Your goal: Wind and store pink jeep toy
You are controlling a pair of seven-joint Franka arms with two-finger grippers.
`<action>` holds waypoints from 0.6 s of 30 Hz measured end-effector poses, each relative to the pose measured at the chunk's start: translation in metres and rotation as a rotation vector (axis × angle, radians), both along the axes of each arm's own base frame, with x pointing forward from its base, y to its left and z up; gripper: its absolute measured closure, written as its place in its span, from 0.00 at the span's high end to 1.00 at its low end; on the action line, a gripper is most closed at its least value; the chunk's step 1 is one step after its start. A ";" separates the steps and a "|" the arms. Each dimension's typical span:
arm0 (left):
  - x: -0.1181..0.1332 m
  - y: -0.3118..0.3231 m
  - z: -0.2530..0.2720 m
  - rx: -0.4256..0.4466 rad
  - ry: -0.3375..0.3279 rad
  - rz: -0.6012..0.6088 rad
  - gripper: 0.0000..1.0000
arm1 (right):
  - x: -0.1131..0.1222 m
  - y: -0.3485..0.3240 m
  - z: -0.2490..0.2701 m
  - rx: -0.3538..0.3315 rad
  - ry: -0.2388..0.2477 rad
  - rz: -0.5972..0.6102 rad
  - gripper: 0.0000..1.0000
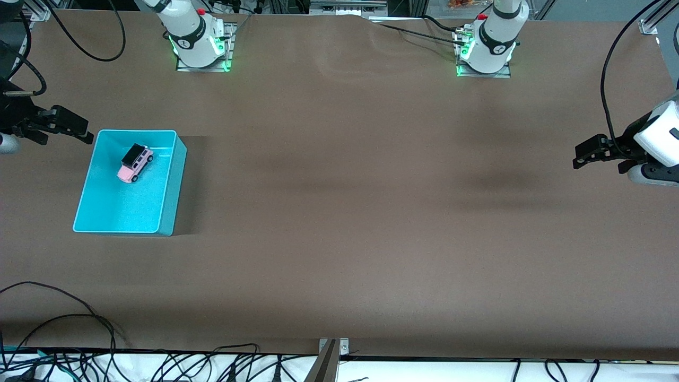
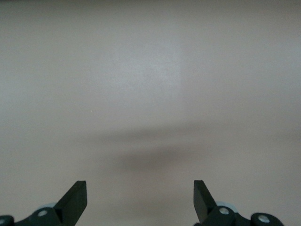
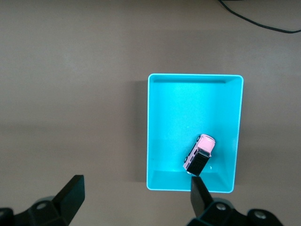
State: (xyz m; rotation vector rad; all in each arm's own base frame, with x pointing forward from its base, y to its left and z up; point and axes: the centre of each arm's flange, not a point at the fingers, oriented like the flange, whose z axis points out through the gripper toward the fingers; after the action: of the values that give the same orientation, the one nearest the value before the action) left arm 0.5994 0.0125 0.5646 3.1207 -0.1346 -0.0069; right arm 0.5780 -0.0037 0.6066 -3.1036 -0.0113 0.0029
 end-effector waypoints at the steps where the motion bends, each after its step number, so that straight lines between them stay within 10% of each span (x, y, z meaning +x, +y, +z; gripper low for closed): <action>1: 0.000 -0.001 0.000 0.000 -0.001 -0.001 1.00 | 0.000 0.000 0.000 0.000 0.000 0.000 1.00; 18: 0.002 -0.016 0.012 -0.003 -0.028 -0.028 1.00 | 0.000 0.000 0.000 0.000 0.000 -0.001 1.00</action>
State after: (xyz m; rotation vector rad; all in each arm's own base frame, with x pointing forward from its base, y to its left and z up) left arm 0.6012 -0.0034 0.5768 3.1162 -0.1784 0.0364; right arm 0.5780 -0.0041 0.6067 -3.1036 -0.0102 0.0028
